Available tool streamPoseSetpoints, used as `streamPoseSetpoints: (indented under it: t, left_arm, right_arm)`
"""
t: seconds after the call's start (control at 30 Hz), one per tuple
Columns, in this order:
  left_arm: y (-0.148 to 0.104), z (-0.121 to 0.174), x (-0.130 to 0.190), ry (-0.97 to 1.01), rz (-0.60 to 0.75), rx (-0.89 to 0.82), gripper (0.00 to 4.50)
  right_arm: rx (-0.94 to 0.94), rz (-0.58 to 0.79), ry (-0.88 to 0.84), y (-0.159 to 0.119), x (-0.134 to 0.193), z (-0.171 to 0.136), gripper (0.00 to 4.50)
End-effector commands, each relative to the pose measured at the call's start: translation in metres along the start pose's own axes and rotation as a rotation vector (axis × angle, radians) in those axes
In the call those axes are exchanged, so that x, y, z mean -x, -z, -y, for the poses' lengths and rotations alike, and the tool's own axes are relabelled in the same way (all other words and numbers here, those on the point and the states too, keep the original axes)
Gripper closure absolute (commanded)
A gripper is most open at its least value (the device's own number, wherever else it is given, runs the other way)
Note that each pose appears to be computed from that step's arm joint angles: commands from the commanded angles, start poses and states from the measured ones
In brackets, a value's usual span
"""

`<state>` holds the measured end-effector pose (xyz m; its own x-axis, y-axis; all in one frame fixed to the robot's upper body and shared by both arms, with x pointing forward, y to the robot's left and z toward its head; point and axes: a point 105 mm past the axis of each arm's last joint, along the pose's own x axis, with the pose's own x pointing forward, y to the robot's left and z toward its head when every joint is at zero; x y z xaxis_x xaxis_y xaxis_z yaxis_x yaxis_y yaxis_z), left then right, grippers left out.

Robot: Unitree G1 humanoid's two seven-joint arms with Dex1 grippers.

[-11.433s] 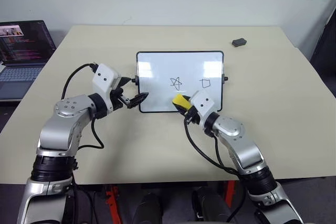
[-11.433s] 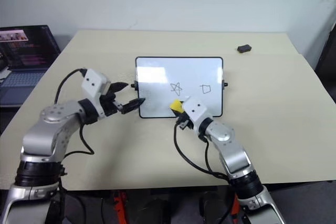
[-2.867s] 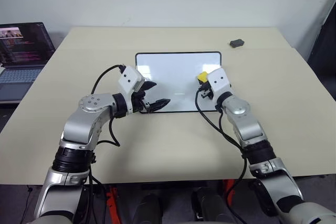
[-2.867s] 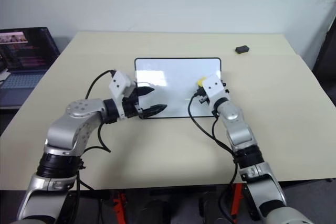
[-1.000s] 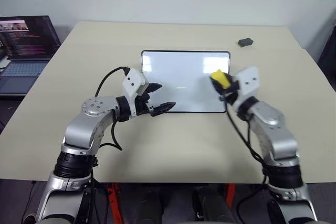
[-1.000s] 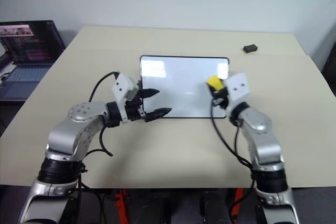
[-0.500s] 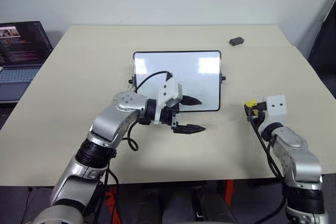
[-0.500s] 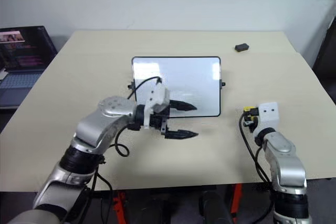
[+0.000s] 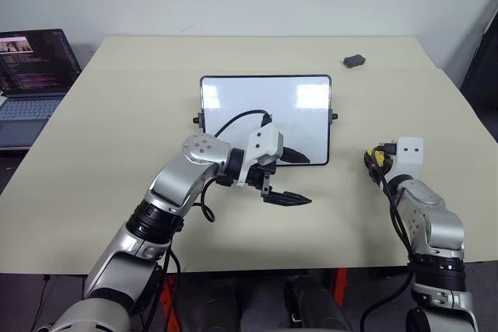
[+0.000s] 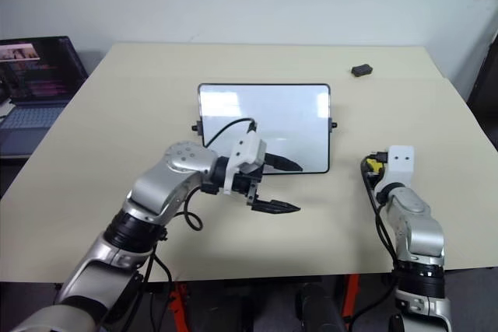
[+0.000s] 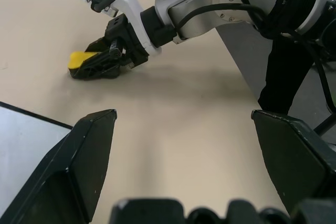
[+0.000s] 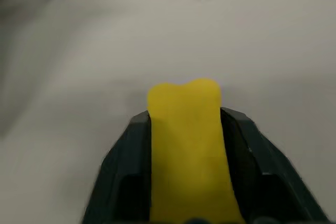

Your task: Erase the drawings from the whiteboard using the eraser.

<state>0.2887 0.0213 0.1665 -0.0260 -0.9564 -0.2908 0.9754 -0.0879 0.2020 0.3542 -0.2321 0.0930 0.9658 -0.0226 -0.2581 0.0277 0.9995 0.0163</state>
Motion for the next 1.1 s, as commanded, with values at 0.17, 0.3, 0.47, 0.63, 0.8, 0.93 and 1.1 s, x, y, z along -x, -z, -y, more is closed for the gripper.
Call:
streamPoseSetpoints:
  t: [0.17,0.3,0.47,0.63,0.8,0.93,1.1]
  left_arm:
    - [-0.002,-0.001,0.003,-0.076,0.027,-0.011,0.0]
    - [-0.003,-0.013,0.03,-0.281,0.08,0.042,0.0]
    - [0.008,-0.018,0.1,-0.802,0.166,0.169,0.0]
    - [0.034,-0.009,0.136,-1.226,0.162,0.197,0.0]
    - [0.053,0.004,0.166,-1.555,0.118,0.203,0.0]
    - [0.066,0.02,0.171,-1.651,0.071,0.198,0.0]
    - [0.086,0.037,0.194,-1.789,0.012,0.262,0.0]
  right_arm:
    - [-0.02,0.162,-0.046,-0.035,0.01,-0.007,0.01]
    - [-0.012,0.362,-0.035,-0.075,0.031,-0.004,0.01]
    - [0.004,0.487,0.116,-0.067,0.062,0.037,0.01]
    - [0.015,0.545,0.2,-0.038,0.073,0.075,0.01]
    - [-0.064,0.49,0.233,-0.012,0.068,0.095,0.01]
    - [-0.044,0.465,0.237,-0.013,0.061,0.103,0.01]
    - [-0.016,0.426,0.205,-0.022,0.054,0.109,0.01]
